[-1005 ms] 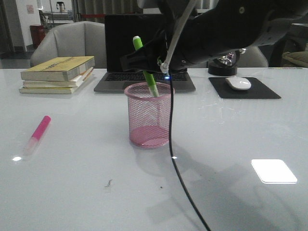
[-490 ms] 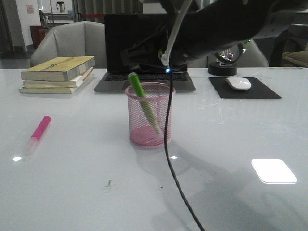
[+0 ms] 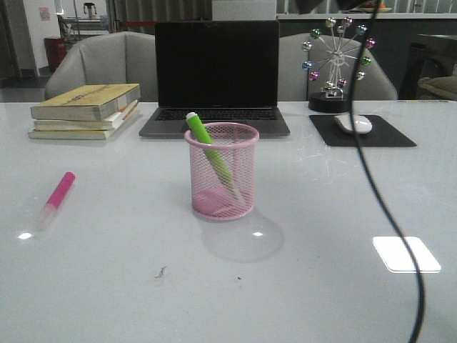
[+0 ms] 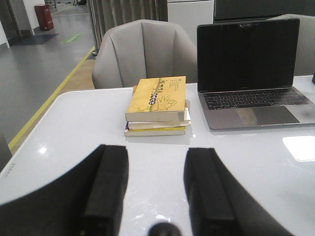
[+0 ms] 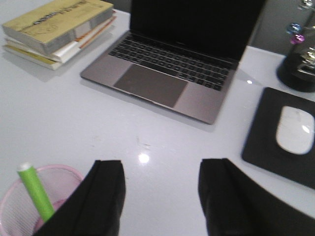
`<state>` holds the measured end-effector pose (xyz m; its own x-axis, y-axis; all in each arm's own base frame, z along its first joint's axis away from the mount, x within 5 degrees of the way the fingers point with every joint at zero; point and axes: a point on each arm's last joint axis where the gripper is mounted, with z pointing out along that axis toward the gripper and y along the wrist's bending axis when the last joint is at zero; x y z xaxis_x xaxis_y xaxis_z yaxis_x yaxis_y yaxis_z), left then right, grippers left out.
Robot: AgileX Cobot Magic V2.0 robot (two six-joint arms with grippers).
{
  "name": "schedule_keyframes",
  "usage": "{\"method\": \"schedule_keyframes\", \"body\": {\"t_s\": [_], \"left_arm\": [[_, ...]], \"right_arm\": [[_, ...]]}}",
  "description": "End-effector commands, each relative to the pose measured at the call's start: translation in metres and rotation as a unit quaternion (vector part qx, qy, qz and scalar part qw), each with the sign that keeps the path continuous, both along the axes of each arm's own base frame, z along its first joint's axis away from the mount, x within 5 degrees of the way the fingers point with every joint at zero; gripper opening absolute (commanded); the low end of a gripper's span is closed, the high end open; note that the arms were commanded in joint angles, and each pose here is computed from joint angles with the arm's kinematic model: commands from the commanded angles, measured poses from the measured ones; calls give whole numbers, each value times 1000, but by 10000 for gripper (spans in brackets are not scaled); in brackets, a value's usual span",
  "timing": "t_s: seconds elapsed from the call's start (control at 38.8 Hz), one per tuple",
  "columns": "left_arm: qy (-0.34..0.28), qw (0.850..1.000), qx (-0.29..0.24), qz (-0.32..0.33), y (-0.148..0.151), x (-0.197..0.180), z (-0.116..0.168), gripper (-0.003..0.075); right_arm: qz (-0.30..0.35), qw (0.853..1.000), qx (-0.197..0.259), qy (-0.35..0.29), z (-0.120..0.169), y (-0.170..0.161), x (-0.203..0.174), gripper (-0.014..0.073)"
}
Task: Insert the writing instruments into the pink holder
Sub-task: 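Withdraw the right gripper away from the holder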
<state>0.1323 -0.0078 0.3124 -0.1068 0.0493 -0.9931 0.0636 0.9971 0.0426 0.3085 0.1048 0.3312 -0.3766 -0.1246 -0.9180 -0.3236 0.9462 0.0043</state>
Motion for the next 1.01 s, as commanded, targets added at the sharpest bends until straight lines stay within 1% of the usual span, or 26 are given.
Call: {"method": "schedule_keyframes", "body": {"t_s": [0.0,0.1,0.21,0.39,0.46,0.57,0.7,0.82,0.98], "left_arm": [[-56,998,-12,0,0,2,18,344],[-55,998,-11,0,0,2,18,344],[-55,998,-11,0,0,2,18,344],[-55,998,-11,0,0,2,18,344],[-54,998,-11,0,0,2,17,344],[-40,999,-11,0,0,2,15,344],[-27,1000,-10,0,0,1,12,344],[-16,1000,-22,1,-1,8,18,344],[43,998,-44,-3,-5,36,28,344]], "right_arm": [[-30,998,9,-49,34,-27,-18,450],[-59,997,7,-50,36,-49,-37,450],[-76,996,4,-39,32,-62,-60,450],[-107,994,-1,-20,18,-84,-110,450],[-127,992,-1,-21,14,-93,-132,450],[-149,989,-4,-9,5,-102,-150,450],[-159,987,-5,-3,-2,-105,-160,450],[-159,987,-5,0,-2,-104,-161,450],[-159,987,-6,2,-2,-104,-161,450]]}}
